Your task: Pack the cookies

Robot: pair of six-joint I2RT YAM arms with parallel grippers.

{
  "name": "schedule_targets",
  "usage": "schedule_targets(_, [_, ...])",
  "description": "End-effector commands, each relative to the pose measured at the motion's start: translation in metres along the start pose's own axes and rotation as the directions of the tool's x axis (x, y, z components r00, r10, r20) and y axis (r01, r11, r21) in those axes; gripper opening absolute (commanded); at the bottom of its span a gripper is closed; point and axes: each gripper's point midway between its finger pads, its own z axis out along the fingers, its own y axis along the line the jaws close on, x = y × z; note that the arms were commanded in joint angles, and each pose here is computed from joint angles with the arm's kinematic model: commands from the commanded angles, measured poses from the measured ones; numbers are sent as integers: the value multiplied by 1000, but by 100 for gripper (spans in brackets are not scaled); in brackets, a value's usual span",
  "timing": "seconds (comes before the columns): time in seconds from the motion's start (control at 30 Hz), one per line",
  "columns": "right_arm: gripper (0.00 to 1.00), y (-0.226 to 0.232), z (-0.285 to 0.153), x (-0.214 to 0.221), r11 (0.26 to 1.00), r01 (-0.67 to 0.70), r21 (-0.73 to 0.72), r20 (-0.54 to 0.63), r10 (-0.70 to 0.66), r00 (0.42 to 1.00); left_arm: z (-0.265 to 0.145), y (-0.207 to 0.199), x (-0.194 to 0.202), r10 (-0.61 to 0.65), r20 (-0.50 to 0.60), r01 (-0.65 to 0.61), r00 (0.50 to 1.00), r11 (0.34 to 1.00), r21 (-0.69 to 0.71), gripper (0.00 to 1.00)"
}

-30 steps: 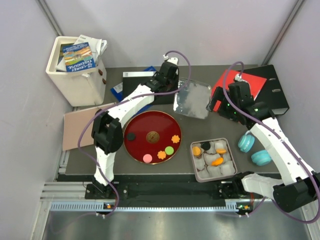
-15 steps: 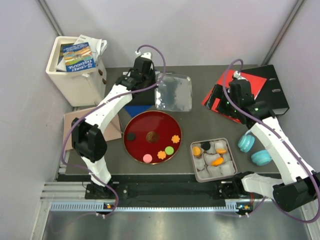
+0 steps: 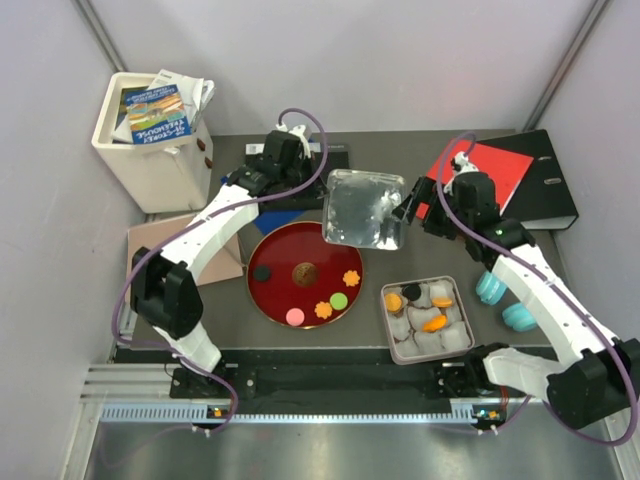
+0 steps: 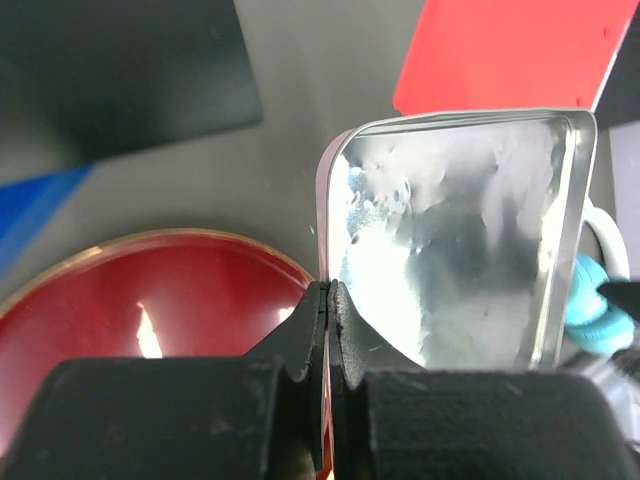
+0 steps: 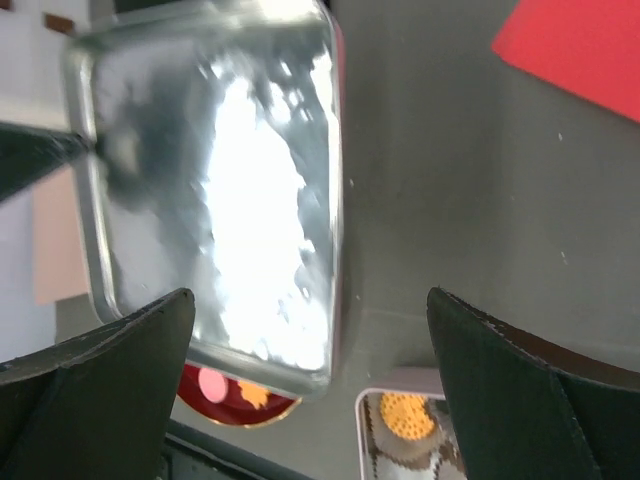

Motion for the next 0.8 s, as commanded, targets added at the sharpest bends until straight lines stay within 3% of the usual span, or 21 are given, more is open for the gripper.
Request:
schedule_targets(0.0, [99,24,4,-33,992,-22,-122,97,34,995,-27,-38,-22,-17,81,3,997,987,164,0])
schedule_targets(0.47, [95,26,42,-3,977,-71,-201,-35,65,997,-31,-48,-9,-58,44,46,997,970,239,0])
schedule_targets(0.57, [88,29,43,-2,973,-75,-219,-39,68,997,-30,-48,-10,-57,46,44,997,970,239,0])
schedule_targets(0.7, [60,33,39,-4,968,-64,-242,-29,58,998,-28,-48,-11,-56,47,43,997,971,236,0])
schedule_targets(0.77, [52,35,36,-6,967,-61,-247,-22,57,998,-28,-48,-11,-52,46,39,998,970,241,0])
